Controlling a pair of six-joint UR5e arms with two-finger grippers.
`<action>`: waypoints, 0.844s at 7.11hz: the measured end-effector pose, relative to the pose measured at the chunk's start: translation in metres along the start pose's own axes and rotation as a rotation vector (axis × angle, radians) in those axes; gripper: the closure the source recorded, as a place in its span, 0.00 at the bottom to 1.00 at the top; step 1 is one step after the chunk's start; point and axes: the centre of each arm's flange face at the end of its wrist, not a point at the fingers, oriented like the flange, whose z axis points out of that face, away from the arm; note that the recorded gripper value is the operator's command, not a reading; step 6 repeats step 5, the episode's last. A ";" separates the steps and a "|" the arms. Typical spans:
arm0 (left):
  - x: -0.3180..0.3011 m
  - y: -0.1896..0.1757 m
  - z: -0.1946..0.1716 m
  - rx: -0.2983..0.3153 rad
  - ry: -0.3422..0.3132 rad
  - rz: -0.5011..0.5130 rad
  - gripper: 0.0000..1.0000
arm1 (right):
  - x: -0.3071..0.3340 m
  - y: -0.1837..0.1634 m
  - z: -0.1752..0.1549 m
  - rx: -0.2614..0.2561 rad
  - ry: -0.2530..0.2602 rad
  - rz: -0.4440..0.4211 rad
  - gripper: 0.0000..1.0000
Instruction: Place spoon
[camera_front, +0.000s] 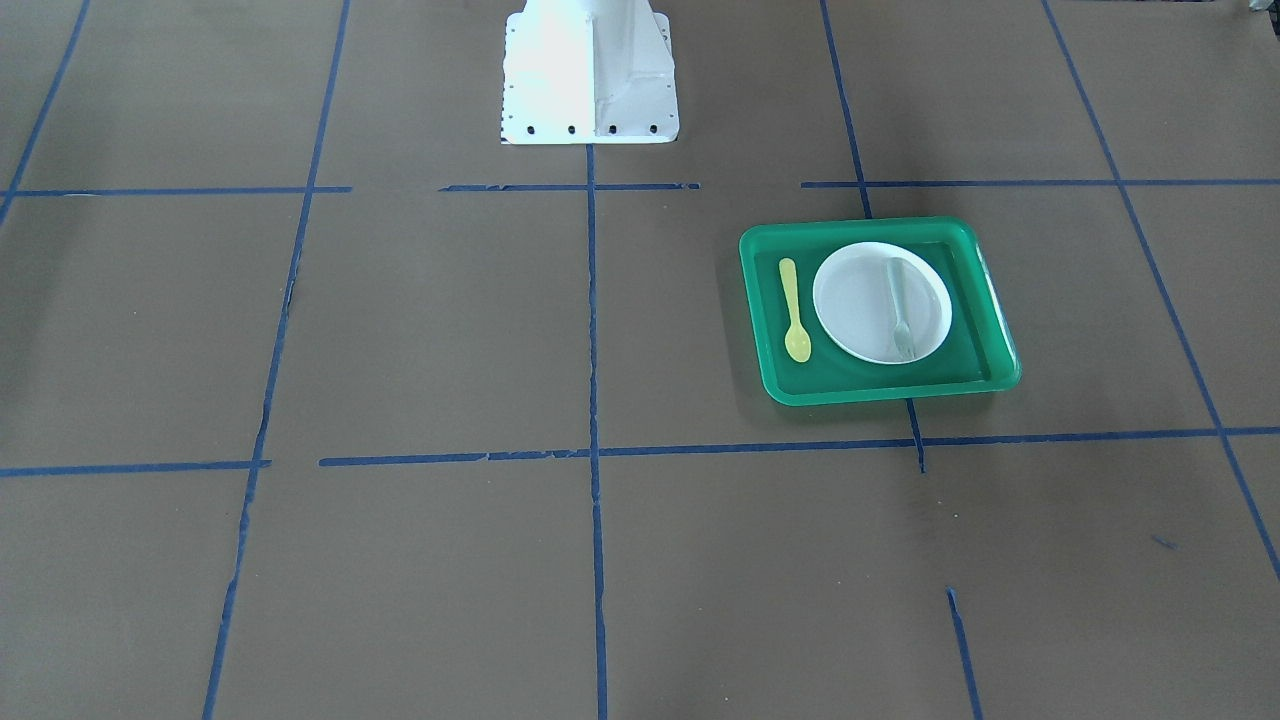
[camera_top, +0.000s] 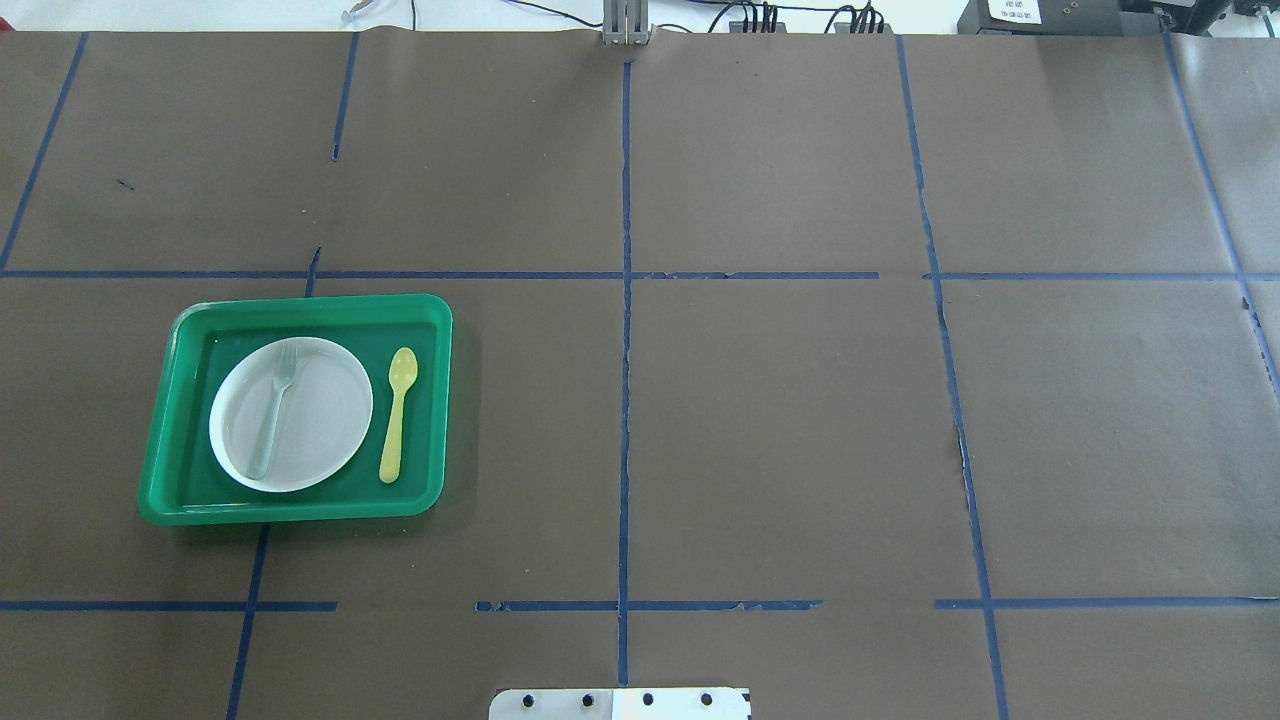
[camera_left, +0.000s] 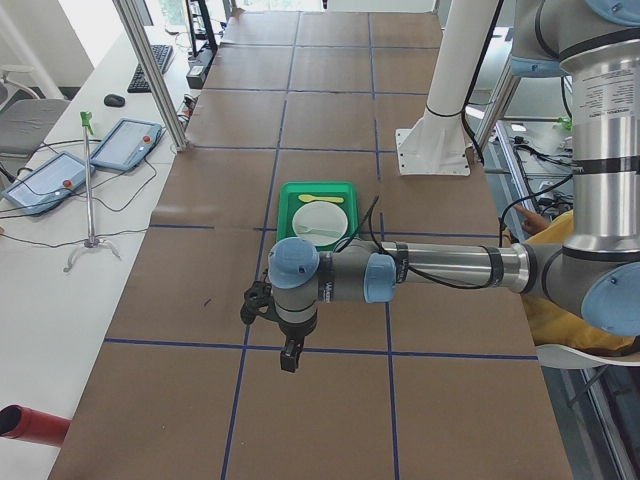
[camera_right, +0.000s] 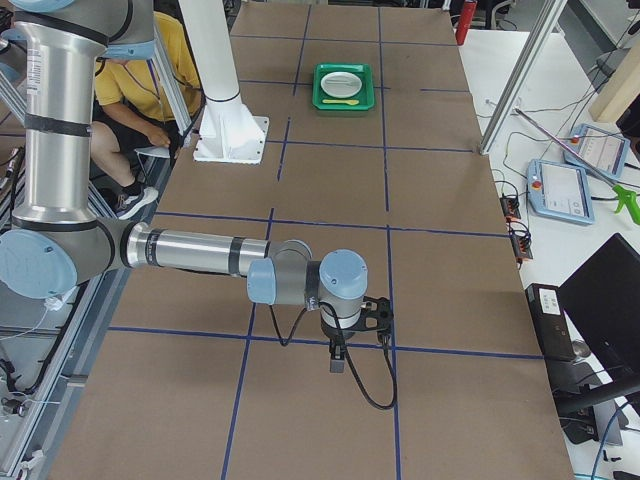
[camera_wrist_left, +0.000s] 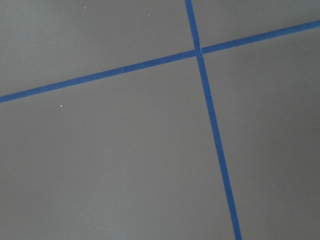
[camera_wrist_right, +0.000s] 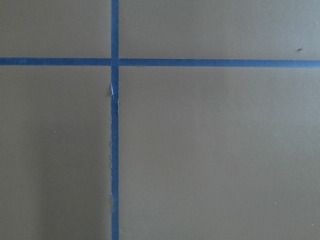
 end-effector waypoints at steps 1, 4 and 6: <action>-0.001 0.000 0.000 0.000 0.001 -0.001 0.00 | 0.000 0.000 0.000 0.000 0.000 0.000 0.00; -0.002 0.001 0.002 -0.002 0.003 -0.003 0.00 | 0.000 0.000 0.000 0.000 0.000 0.000 0.00; -0.001 0.001 0.001 0.000 0.003 -0.001 0.00 | 0.000 0.000 0.000 0.000 0.000 0.000 0.00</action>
